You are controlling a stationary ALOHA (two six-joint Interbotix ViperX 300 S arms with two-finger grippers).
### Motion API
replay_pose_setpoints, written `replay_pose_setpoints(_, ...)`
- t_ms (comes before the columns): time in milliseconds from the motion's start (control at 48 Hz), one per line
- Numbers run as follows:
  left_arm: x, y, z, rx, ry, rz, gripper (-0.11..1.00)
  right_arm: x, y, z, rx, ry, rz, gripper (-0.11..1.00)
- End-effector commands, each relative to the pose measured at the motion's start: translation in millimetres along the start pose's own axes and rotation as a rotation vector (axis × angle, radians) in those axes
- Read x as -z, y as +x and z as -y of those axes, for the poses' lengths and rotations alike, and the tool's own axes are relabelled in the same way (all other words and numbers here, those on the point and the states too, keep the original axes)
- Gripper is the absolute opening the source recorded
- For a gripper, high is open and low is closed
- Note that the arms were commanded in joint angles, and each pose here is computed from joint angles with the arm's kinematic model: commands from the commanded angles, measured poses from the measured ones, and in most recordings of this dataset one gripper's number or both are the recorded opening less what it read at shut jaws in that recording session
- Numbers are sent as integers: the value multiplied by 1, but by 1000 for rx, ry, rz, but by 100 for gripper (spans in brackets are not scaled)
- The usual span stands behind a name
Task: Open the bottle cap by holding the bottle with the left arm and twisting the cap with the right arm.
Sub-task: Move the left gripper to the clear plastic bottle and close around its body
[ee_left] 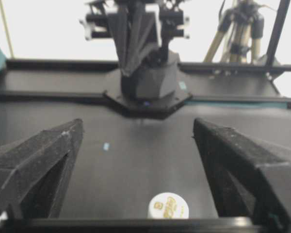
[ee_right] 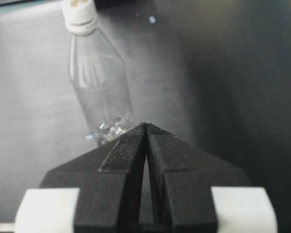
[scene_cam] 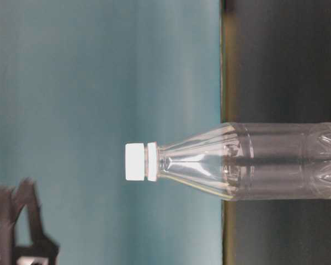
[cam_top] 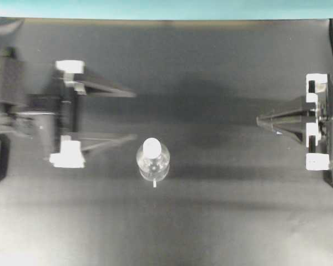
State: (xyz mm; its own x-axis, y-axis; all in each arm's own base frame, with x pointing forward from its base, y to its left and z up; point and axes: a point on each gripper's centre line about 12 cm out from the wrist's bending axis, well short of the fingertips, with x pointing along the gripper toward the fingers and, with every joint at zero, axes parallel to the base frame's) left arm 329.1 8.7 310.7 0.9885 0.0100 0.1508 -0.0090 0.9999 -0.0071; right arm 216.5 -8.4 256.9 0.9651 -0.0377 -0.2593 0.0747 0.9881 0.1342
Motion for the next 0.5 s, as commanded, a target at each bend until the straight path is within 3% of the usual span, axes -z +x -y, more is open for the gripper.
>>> replay_pose_setpoints(0,7,15,2,8,-2,8,96,-8,0,0,3,14,21,0)
replay_pose_setpoints(146,41,32,8,27,-10,-66,96,-10,-1,1,5,19,29,0)
replay_pose_setpoints(479,84,33,17,49,-23,-194,97,-10,-5,5,24,29,25,0)
